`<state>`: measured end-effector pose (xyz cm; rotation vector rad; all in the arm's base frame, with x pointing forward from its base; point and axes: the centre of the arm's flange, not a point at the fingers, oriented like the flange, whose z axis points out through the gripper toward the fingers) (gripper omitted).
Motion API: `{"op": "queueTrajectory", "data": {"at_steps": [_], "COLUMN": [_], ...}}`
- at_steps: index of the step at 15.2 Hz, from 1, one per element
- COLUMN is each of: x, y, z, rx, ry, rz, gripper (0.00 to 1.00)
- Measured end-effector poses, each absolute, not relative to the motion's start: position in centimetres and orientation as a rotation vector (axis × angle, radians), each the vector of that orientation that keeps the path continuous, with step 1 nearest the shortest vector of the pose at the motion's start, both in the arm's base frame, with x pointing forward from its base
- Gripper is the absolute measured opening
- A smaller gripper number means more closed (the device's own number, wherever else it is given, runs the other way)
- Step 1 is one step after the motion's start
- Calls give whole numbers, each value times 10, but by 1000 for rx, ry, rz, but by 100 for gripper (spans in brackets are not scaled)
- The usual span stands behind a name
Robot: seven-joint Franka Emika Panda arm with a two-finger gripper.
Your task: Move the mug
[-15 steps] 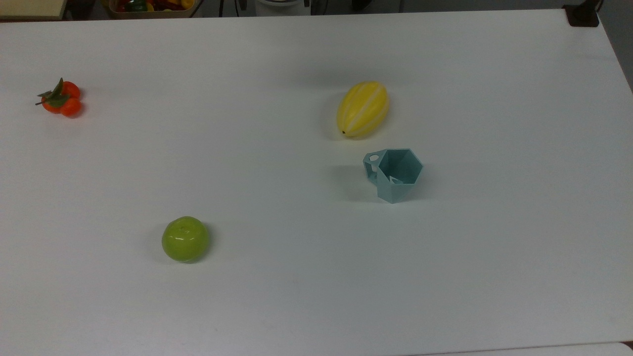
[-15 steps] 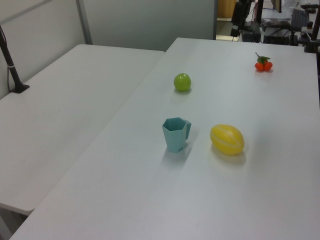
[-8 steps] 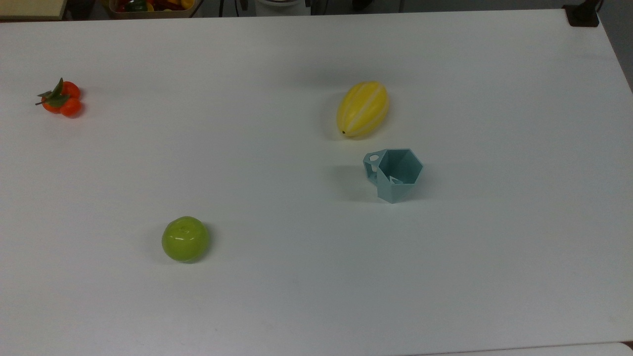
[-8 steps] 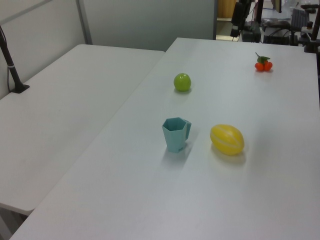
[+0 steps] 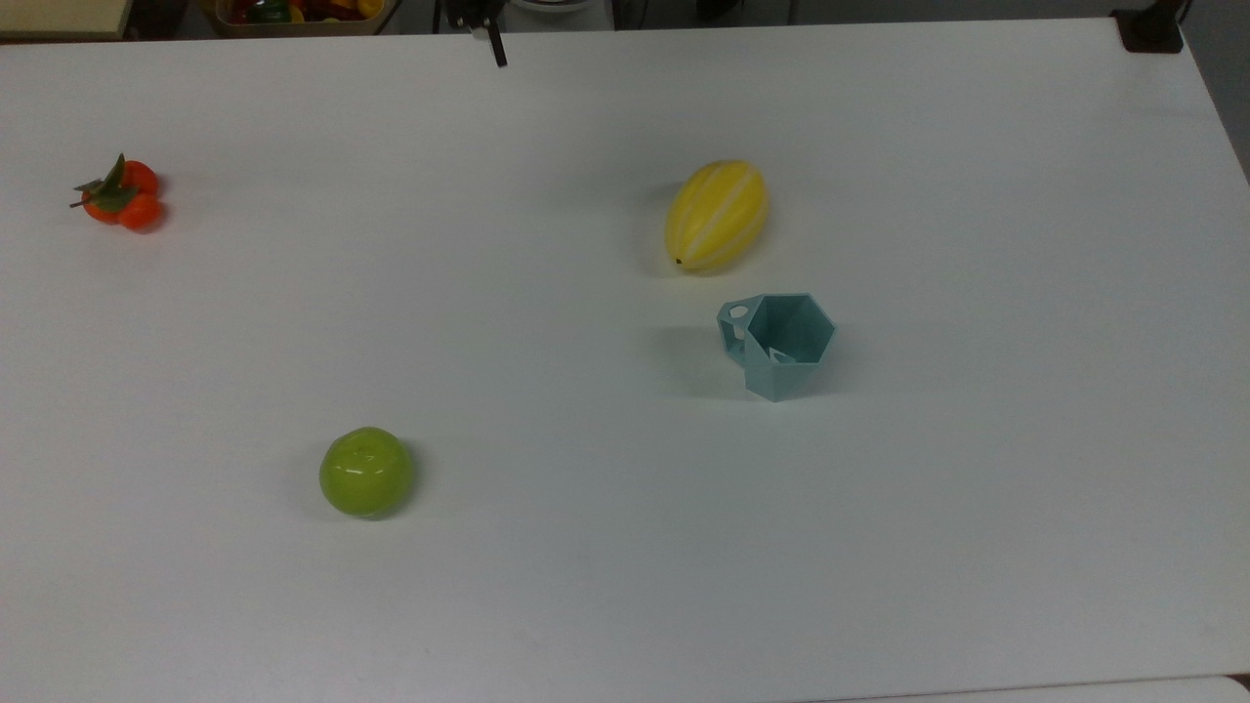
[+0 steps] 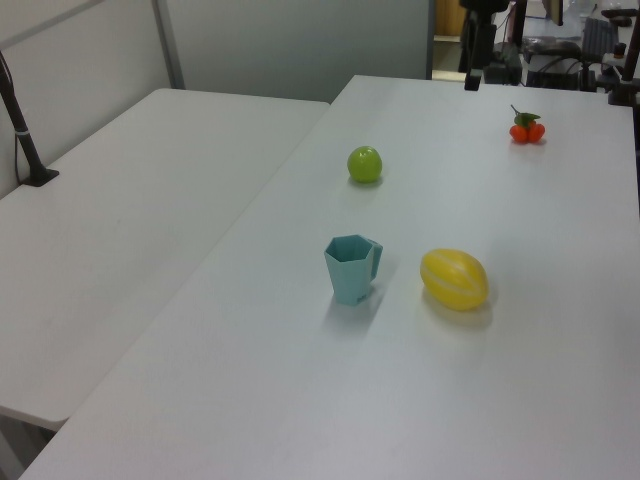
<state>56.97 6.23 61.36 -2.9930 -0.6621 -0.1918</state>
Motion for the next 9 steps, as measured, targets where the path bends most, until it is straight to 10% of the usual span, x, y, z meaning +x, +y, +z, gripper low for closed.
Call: {"op": "queueTrajectory", "data": {"at_steps": [9], "x": [602], "y": [120], "z": [562], "rx": [-2855], "ry": [-1131], "rz": [-249], "gripper": [100]}}
